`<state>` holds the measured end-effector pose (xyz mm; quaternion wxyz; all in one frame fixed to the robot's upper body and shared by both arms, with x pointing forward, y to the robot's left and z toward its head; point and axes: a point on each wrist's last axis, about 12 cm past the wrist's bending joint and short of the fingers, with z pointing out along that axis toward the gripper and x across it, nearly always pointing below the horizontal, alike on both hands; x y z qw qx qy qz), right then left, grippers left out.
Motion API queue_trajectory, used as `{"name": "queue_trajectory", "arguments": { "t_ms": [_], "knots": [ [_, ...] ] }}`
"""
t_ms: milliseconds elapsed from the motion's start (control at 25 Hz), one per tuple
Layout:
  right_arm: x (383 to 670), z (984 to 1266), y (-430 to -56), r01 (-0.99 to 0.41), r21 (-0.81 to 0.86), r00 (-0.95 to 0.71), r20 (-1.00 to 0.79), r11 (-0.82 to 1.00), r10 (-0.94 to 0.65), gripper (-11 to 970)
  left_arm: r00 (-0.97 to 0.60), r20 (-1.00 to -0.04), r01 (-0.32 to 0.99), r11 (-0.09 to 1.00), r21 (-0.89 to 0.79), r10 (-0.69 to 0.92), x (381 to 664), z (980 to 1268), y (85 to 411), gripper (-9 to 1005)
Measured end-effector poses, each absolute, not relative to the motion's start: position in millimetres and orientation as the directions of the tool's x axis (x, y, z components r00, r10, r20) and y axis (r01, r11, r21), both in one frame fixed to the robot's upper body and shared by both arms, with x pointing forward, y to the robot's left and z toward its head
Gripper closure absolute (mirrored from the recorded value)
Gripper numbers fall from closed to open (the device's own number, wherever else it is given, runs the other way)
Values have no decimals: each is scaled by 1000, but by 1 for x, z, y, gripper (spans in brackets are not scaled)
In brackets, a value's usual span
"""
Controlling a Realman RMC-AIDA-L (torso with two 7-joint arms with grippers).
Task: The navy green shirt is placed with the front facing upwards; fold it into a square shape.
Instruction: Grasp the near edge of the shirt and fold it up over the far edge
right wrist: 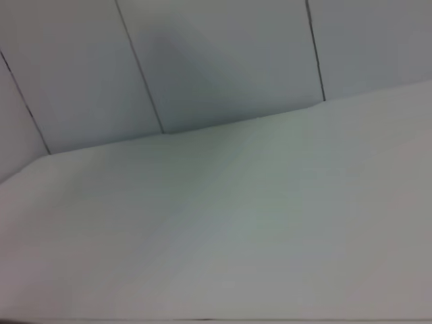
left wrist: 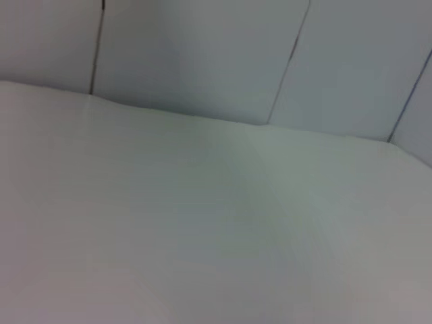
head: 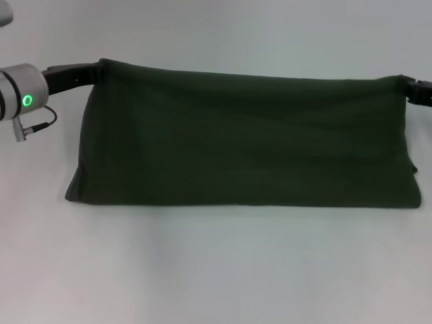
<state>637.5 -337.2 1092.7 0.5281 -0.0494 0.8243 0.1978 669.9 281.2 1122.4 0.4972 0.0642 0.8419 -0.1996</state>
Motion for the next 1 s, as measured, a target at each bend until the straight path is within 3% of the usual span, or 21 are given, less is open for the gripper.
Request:
{"name": "queue_trajectory", "arguments": {
  "t_ms": [760, 960, 1000],
  "knots": [
    [655, 1088, -315, -257, 169, -443, -896, 952, 39, 929, -472, -876, 217, 951, -222, -97, 676, 1116, 278, 914],
    [659, 1094, -324, -209, 151, -424, -904, 966, 49, 794, -462, -880, 160, 965, -207, -113, 677, 1115, 282, 901],
    [659, 1095, -325, -204, 150, -419, -906, 967, 52, 767, -456, -882, 144, 968, -205, -119, 678, 1115, 284, 853]
  ]
}}
